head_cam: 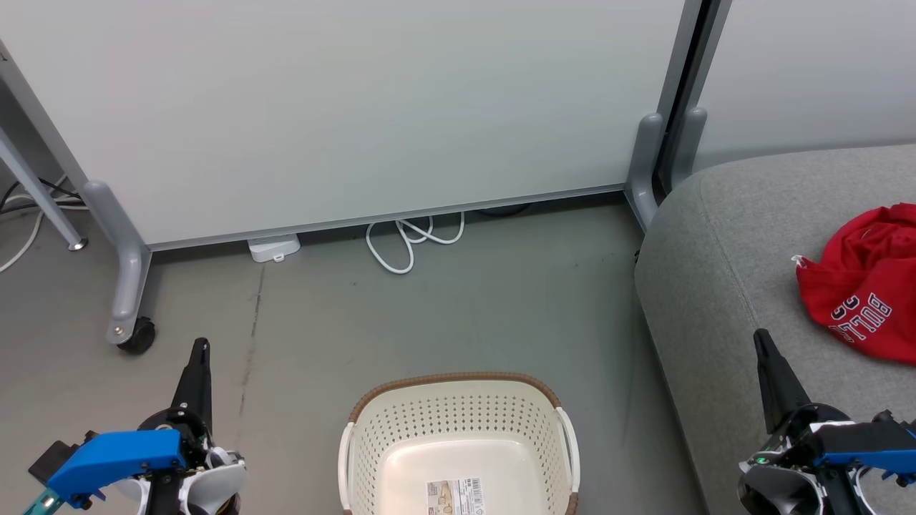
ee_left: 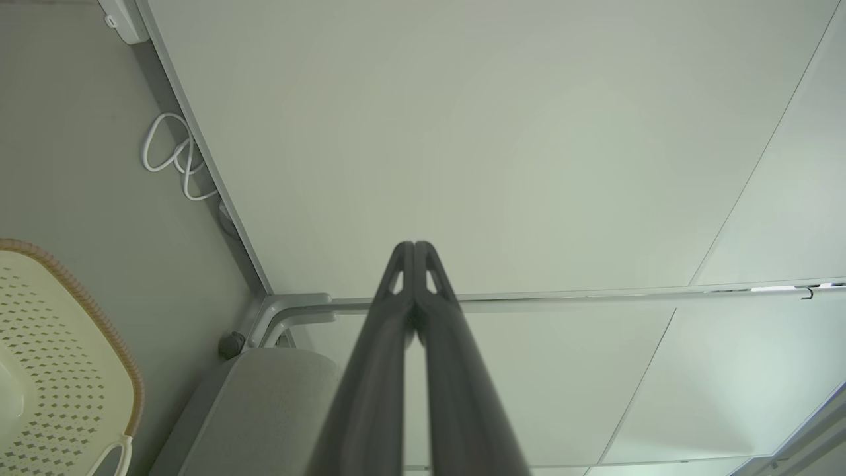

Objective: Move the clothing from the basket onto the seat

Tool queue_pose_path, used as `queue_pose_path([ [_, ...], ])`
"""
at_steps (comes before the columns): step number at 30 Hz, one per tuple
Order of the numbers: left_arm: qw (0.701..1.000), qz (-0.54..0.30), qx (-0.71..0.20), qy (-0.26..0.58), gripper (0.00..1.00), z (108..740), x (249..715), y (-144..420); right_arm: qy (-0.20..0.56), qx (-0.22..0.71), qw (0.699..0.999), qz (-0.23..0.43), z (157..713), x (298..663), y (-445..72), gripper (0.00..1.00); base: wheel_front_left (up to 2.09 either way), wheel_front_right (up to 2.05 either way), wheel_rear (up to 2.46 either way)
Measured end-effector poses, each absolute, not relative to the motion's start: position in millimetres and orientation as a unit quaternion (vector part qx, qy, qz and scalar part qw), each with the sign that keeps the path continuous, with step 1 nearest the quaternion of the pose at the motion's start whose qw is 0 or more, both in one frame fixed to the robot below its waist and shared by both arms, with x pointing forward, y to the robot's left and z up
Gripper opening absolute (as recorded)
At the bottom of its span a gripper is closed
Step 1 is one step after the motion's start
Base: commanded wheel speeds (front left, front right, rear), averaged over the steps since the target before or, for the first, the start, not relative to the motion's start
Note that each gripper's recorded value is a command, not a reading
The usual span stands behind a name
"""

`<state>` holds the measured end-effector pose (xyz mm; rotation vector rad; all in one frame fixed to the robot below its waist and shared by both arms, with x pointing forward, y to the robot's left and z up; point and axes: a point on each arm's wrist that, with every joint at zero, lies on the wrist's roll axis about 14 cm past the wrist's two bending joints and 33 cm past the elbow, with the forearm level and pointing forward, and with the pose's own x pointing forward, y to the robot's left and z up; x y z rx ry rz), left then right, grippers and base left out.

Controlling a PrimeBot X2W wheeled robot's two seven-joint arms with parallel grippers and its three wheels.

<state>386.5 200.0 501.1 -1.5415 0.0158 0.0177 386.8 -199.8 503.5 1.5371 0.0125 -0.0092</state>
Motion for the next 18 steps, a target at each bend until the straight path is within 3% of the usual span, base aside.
queue_pose_path([
  [18,0.706,0.005,-0.708,0.003,0.0,503.8,387.5,200.7,0.003,0.708,0.706,-0.004,503.9,387.2,-200.4,0.0,0.0,0.0,0.0],
])
